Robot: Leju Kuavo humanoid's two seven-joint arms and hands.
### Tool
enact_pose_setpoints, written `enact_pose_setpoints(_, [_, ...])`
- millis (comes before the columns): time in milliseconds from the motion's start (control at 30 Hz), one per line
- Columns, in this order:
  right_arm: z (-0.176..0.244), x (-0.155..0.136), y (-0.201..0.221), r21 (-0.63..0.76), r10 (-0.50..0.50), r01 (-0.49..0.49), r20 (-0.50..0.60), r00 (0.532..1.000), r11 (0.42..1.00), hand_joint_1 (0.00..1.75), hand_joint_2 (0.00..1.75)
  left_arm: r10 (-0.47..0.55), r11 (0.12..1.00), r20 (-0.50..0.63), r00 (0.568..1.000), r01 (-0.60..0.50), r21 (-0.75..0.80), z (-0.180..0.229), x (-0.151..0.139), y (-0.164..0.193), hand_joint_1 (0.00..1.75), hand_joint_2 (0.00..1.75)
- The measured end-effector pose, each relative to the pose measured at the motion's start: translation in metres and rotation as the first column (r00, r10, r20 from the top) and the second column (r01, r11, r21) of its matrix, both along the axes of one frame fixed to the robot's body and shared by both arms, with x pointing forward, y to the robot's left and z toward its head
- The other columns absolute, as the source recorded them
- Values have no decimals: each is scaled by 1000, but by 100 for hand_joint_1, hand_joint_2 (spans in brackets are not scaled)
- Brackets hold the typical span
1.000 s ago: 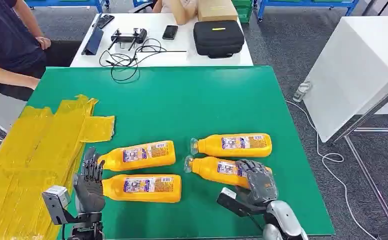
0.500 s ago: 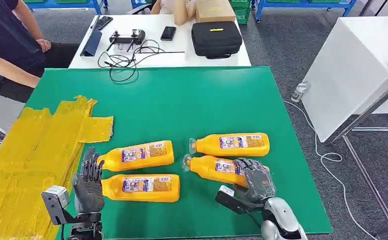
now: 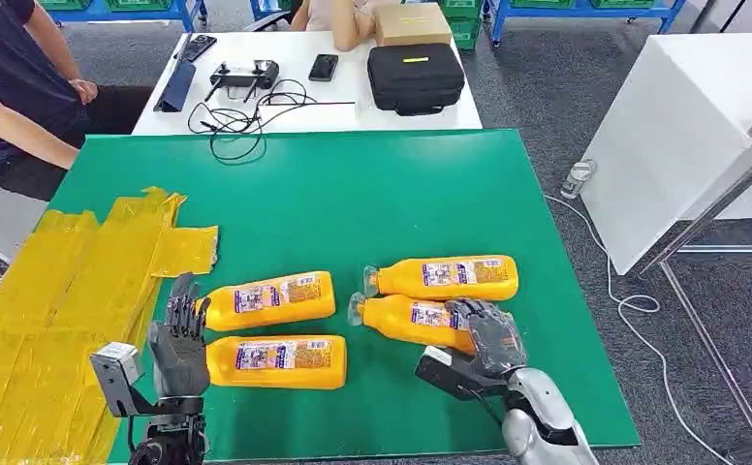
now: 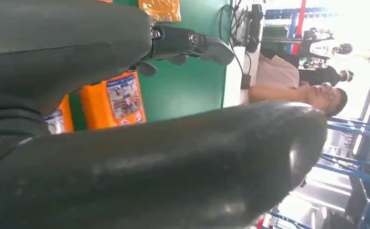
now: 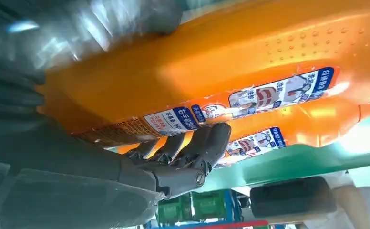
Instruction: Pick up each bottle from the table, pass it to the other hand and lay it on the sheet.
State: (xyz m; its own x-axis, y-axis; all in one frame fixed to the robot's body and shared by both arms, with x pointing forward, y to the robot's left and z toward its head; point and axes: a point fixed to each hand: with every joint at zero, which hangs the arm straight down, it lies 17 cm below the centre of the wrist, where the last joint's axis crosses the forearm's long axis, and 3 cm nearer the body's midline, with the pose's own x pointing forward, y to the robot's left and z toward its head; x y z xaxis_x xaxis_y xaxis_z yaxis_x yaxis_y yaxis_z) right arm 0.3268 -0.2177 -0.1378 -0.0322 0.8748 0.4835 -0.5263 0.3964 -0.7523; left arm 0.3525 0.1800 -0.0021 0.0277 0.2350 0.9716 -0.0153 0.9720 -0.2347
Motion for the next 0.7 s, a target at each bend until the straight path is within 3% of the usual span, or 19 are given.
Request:
enact_pose_setpoints(367, [47, 12, 3, 246, -78, 54, 89, 993, 968, 175, 175, 25, 999, 1, 1000, -25, -22, -12, 7, 5, 0, 0])
enact_pose_setpoints(533, [133, 22, 1, 443, -178, 40, 274, 945, 896, 175, 175, 57, 998, -8, 998, -57, -21, -20, 3, 20, 0, 0])
enact_pose_setpoints(700, [184, 14, -5, 500, -216, -4, 382, 899, 866, 175, 175, 63, 998, -14, 998, -63, -14, -24, -2, 26, 0, 0])
